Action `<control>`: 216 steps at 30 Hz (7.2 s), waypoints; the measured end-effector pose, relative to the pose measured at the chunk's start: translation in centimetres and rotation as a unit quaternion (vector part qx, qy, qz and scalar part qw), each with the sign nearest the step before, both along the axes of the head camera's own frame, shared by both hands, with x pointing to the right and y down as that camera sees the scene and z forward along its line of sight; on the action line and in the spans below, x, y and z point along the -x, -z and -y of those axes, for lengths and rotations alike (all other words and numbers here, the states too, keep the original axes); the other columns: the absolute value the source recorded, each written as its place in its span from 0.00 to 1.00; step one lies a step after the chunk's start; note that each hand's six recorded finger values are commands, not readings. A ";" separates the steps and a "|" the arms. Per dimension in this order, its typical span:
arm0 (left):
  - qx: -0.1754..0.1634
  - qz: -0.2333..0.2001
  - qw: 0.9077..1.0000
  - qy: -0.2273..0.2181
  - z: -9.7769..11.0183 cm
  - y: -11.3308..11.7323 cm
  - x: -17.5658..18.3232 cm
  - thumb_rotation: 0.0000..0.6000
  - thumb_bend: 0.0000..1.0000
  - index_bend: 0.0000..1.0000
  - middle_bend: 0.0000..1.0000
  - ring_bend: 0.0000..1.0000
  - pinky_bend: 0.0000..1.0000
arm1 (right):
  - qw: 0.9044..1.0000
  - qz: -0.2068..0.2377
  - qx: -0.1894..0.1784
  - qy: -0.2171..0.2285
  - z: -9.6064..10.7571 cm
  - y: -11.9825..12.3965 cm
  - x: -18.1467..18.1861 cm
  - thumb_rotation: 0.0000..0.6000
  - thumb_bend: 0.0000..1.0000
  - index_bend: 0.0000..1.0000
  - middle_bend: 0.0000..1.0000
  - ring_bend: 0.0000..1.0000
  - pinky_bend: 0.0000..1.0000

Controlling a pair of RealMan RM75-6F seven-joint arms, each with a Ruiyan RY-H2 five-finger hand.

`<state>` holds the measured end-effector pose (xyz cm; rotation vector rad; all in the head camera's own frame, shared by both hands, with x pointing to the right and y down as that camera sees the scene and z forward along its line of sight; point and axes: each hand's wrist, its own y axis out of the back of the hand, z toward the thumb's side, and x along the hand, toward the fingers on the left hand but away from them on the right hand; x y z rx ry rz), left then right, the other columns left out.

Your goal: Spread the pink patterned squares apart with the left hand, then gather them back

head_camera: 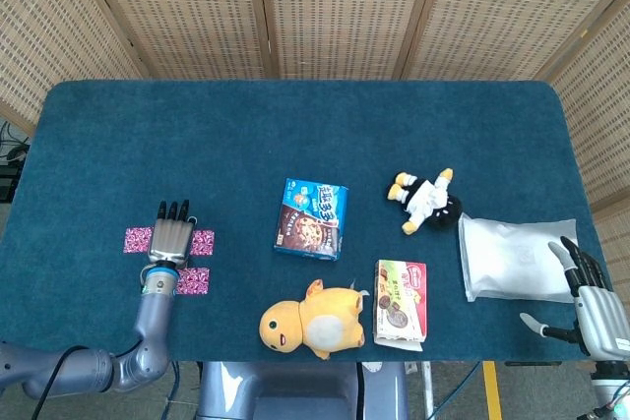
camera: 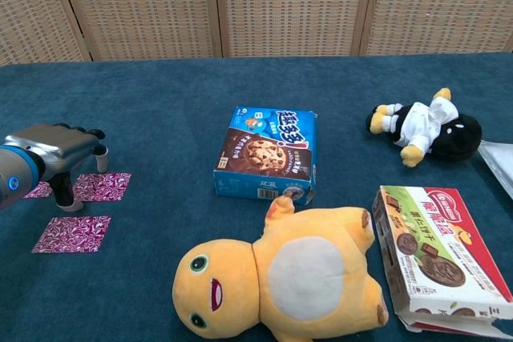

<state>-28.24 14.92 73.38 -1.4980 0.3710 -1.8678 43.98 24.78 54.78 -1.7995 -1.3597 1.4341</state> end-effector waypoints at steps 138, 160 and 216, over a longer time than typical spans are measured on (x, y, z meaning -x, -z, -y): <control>-0.011 0.042 0.998 0.037 0.5 1.8 11.0 1.00 0.28 0.31 0.00 0.00 0.00 | 1.000 -0.004 -0.002 0.004 -0.1 0.0 0.2 1.00 0.11 0.04 0.00 0.00 0.00; -0.018 0.003 0.999 0.045 0.3 2.7 9.2 1.00 0.26 0.25 0.00 0.00 0.00 | 1.000 -0.004 0.001 0.005 -0.2 -0.2 0.2 1.00 0.11 0.04 0.00 0.00 0.00; -0.032 -0.070 0.996 0.055 -8.8 4.2 3.0 1.00 0.27 0.29 0.00 0.00 0.00 | 1.000 0.007 -0.003 0.004 -0.2 0.2 0.1 1.00 0.11 0.04 0.00 0.00 0.00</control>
